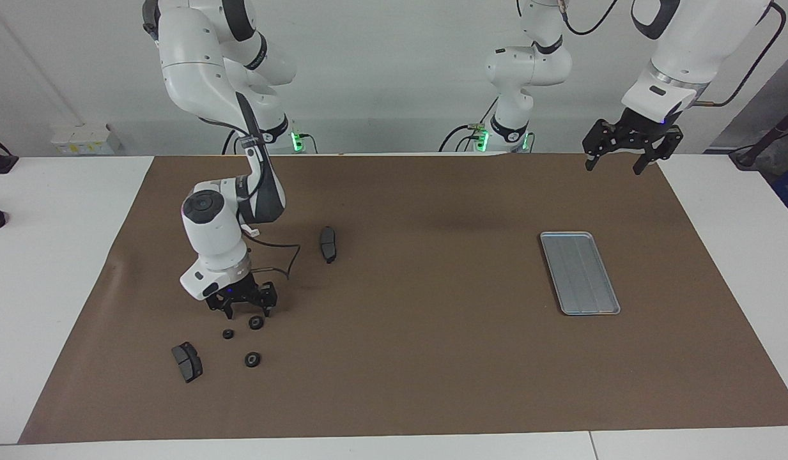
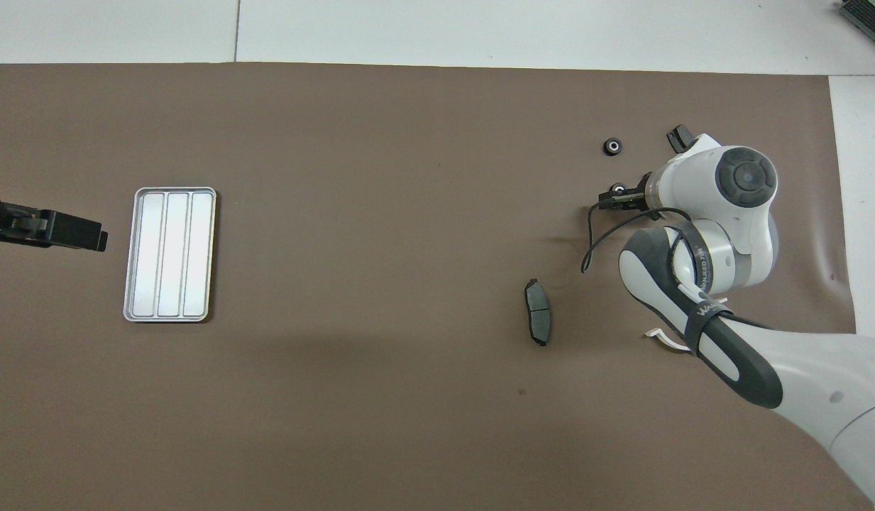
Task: Pick bearing gear from pile to tray
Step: 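Grasp one black bearing gear with the right gripper and lift, then set the bearing mid-table with the right gripper while the left gripper approaches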
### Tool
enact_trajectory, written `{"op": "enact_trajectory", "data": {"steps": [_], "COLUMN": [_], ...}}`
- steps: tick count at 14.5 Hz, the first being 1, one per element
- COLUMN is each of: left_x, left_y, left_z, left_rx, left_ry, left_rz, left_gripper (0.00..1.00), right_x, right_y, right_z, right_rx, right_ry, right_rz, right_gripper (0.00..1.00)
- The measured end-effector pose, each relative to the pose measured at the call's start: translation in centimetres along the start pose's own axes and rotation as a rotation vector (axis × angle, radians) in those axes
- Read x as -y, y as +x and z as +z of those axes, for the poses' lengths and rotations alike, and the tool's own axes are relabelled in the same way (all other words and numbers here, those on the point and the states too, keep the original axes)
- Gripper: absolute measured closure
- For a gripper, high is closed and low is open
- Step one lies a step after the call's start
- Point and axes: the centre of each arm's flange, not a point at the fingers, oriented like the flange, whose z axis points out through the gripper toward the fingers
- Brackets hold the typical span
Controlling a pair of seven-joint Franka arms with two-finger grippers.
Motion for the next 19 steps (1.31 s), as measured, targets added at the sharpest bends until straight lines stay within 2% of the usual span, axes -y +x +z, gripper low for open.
{"op": "enact_trajectory", "data": {"steps": [1, 2, 4, 7, 13, 16, 19], "left_x": [0.0, 0.1, 0.5, 0.7, 0.7, 0.7, 0.7], "left_y": [0.0, -0.1, -0.1, -0.2, -0.2, -0.2, -0.2], "left_z": [0.0, 0.0, 0.1, 0.1, 0.1, 0.1, 0.1], "left_rx": [0.002, 0.002, 0.005, 0.008, 0.01, 0.01, 0.01], "left_ry": [0.0, 0.0, -0.001, -0.001, -0.002, -0.002, -0.002], "left_rz": [0.0, -0.002, -0.009, -0.014, -0.013, -0.013, -0.013], "left_gripper": [0.0, 0.0, 0.0, 0.0, 0.0, 0.0, 0.0], "right_x": [0.0, 0.0, 0.1, 1.4, 2.7, 7.8, 15.7], "right_y": [0.1, 0.2, 0.6, 0.9, 1.4, 3.4, 3.9], "right_z": [-0.1, -0.2, -0.6, -0.6, -0.8, -2.9, -5.1], "right_rx": [-0.002, -0.008, -0.032, -0.071, -0.09, -0.149, -0.197], "right_ry": [0.0, 0.0, 0.004, 0.016, 0.024, 0.052, 0.1], "right_rz": [0.001, 0.007, 0.023, 0.043, 0.03, -0.023, -0.046], "right_gripper": [0.2, 0.28, 0.55, 0.64, 0.65, 0.65, 0.65]}}
